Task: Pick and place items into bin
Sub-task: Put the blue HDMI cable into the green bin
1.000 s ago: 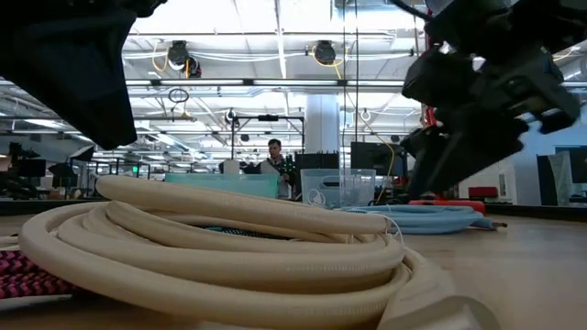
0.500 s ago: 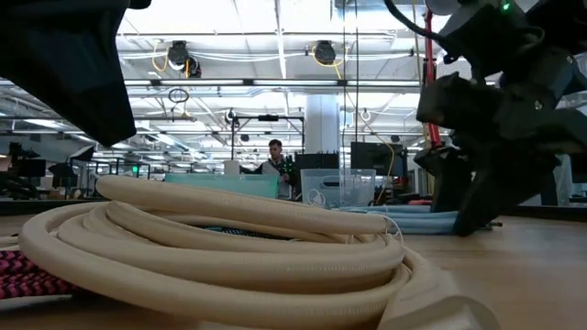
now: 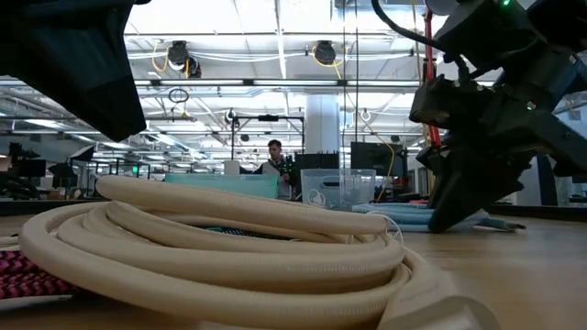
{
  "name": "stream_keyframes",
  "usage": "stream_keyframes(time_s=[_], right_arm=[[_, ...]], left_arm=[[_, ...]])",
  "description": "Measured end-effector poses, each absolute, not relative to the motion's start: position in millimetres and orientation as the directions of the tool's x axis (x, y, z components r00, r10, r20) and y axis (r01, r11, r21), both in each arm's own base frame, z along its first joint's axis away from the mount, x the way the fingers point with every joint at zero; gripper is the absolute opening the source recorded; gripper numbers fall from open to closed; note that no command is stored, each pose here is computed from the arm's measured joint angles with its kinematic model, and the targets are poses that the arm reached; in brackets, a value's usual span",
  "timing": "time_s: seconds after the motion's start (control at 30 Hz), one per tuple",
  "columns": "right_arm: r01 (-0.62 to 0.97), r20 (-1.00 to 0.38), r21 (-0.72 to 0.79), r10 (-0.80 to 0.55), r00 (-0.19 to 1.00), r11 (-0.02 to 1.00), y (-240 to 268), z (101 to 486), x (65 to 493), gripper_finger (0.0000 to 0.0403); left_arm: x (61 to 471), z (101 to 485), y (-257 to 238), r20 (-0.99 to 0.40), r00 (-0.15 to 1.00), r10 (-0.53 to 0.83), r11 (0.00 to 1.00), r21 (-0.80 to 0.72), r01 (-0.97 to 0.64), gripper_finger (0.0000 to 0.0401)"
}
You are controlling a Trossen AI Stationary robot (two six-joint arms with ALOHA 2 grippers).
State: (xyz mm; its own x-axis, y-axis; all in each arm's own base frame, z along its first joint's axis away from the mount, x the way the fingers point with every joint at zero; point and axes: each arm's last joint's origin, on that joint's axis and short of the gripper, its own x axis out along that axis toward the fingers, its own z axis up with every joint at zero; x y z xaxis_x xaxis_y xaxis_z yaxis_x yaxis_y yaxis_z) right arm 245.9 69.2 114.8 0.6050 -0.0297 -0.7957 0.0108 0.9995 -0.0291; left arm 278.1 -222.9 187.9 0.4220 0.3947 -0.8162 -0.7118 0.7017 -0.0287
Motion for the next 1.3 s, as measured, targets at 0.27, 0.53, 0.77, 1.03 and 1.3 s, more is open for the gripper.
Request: stream_keyframes(time_s=[0.27,0.53,0.77,1.03,1.3], right_arm=[[0.088,-0.639,-0.182,-0.186,0.746,0.979,65,189,275,0.0027],[0.085,-0.515,-0.135,-0.143,0.845,0.987,36,251,308,0.0027],[0.108,-0.422,-0.03,-0.11,0.9,0.994,-24,289,337,0.0026],[0.104,-0.46,-0.008,-0.096,0.883,0.995,-75,295,386,0.0026],[0.044,-0.634,-0.077,-0.083,0.769,0.996,-95,258,451,0.0026]], left_arm=[[268,188,-218,-0.825,0.344,0.449,0.671,0.057,-0.739,0.0152],[218,201,-218,-0.766,0.16,0.623,0.462,0.195,-0.865,0.0152],[179,206,-242,-0.734,0.224,0.641,0.45,0.123,-0.885,0.0152],[159,208,-257,-0.662,0.397,0.636,0.553,0.031,-0.833,0.0152],[173,226,-222,-0.631,0.41,0.659,0.57,0.063,-0.819,0.0152]])
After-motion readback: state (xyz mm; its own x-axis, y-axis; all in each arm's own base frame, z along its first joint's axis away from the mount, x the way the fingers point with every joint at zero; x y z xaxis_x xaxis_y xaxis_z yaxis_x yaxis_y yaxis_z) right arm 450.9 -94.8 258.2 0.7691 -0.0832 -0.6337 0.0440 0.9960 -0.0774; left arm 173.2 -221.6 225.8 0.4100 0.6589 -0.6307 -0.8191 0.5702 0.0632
